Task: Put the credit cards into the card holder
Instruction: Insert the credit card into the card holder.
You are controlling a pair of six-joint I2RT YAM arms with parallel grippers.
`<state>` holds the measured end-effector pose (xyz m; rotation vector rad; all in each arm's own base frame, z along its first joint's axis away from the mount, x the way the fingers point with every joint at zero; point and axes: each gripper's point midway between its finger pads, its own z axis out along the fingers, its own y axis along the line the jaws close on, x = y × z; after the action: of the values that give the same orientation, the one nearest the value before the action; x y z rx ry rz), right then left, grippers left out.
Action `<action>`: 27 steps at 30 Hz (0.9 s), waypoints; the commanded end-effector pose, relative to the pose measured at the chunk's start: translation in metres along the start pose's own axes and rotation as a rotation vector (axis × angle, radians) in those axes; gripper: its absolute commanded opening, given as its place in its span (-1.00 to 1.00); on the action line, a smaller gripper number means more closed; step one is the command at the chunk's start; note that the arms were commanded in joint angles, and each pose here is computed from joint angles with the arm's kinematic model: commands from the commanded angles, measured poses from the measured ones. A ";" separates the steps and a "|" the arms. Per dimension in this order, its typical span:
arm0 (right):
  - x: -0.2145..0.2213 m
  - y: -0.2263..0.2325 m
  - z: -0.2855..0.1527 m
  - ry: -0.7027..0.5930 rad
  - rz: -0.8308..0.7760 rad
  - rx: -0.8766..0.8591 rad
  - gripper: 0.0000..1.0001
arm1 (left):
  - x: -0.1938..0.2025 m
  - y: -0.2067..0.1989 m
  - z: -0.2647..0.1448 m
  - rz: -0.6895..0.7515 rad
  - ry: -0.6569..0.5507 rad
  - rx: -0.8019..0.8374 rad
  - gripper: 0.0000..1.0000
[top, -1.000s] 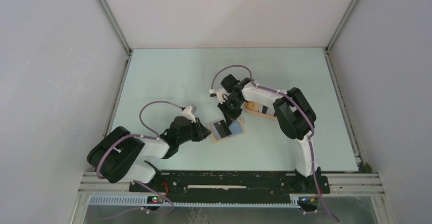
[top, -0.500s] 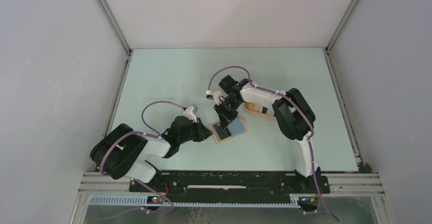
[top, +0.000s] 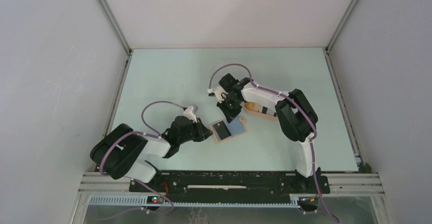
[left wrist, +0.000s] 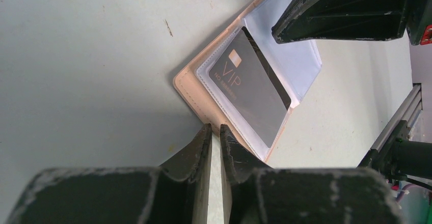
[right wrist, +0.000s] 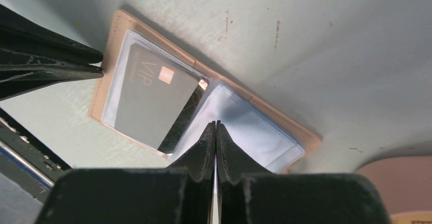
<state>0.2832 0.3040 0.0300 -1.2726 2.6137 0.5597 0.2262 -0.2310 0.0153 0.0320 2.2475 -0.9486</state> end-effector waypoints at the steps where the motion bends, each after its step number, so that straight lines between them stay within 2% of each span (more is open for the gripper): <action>1: -0.005 -0.004 0.000 0.007 -0.057 0.062 -0.90 | 0.021 0.017 -0.003 -0.005 0.084 -0.069 -0.66; 16: 0.004 0.028 0.022 0.072 -0.094 -0.012 -0.88 | 0.022 0.016 -0.004 -0.007 0.085 -0.060 -0.66; 27: -0.002 0.034 0.011 0.055 -0.097 -0.040 -0.85 | 0.022 0.016 -0.004 -0.006 0.083 -0.062 -0.65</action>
<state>0.2625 0.3180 0.0206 -1.4028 2.6046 0.5221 0.2260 -0.2313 0.0155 0.0333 2.2472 -0.9509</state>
